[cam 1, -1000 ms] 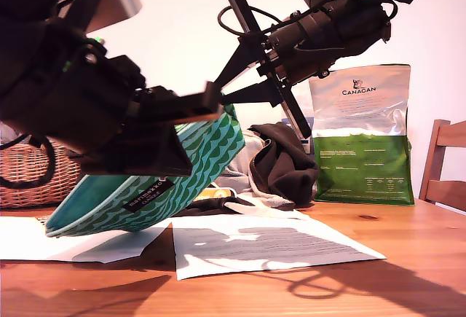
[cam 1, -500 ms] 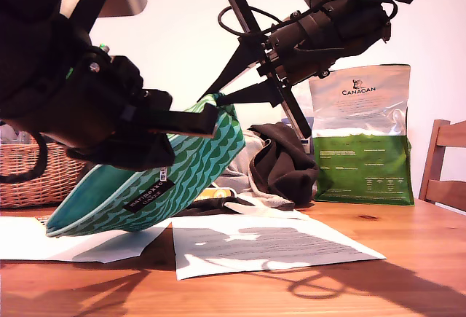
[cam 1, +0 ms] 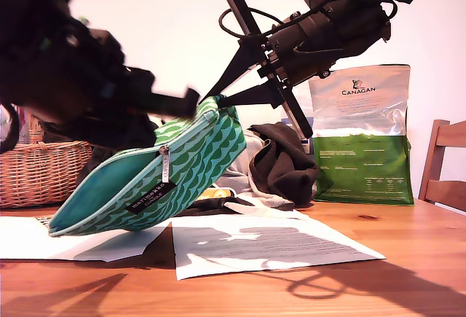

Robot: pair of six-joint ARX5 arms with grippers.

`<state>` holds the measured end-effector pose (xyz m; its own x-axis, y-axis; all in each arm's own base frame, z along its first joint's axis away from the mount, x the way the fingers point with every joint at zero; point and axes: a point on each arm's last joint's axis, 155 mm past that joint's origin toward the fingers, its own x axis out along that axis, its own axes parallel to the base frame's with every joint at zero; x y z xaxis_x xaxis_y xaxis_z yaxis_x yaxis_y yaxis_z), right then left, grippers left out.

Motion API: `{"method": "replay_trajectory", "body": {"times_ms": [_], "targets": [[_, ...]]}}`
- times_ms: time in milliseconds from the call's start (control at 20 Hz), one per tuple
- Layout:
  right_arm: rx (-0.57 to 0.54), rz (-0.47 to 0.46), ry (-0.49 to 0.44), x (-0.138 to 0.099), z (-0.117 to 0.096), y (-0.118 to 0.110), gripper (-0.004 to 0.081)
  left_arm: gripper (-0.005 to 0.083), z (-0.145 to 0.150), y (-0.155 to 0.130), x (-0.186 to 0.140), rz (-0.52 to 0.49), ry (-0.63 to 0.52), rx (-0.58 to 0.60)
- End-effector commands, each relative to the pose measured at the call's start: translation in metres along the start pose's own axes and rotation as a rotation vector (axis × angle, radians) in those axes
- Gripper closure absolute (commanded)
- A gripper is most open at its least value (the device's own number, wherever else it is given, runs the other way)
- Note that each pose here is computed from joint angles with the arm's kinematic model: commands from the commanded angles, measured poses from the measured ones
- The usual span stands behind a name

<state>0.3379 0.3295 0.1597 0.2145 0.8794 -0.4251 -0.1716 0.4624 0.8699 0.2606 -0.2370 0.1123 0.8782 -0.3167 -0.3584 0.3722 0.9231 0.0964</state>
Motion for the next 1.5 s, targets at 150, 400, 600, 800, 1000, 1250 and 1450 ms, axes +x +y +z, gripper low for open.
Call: {"method": "replay_trajectory", "body": {"times_ms": [150, 400, 600, 800, 1000, 1250, 1450], "targets": [[-0.04, 0.022, -0.01, 0.003, 0.007, 0.01, 0.0783, 0.0797, -0.026, -0.021, 0.0, -0.146, 0.091, -0.187], [-0.051, 0.026, -0.005, 0.003, 0.006, 0.01, 0.0783, 0.0797, -0.023, -0.022, -0.011, -0.27, 0.014, -0.306], [-0.059, 0.032, -0.008, 0.003, 0.007, 0.012, 0.0783, 0.0797, -0.001, -0.01, -0.026, -0.359, -0.151, -0.498], [-0.042, 0.11, 0.02, 0.002, 0.004, 0.029, 0.0783, 0.0797, 0.015, 0.001, -0.034, -0.378, -0.244, -0.56], [-0.016, 0.193, 0.003, -0.002, 0.012, 0.051, 0.0783, 0.0797, 0.037, 0.003, -0.042, -0.42, -0.325, -0.597], [-0.001, 0.242, -0.041, -0.004, 0.022, 0.066, 0.0783, 0.0793, 0.02, 0.002, -0.035, -0.391, -0.255, -0.587], [0.013, 0.23, -0.074, -0.003, 0.028, 0.066, 0.0783, 0.0646, 0.026, 0.01, -0.03, -0.311, -0.298, -0.442]]}}
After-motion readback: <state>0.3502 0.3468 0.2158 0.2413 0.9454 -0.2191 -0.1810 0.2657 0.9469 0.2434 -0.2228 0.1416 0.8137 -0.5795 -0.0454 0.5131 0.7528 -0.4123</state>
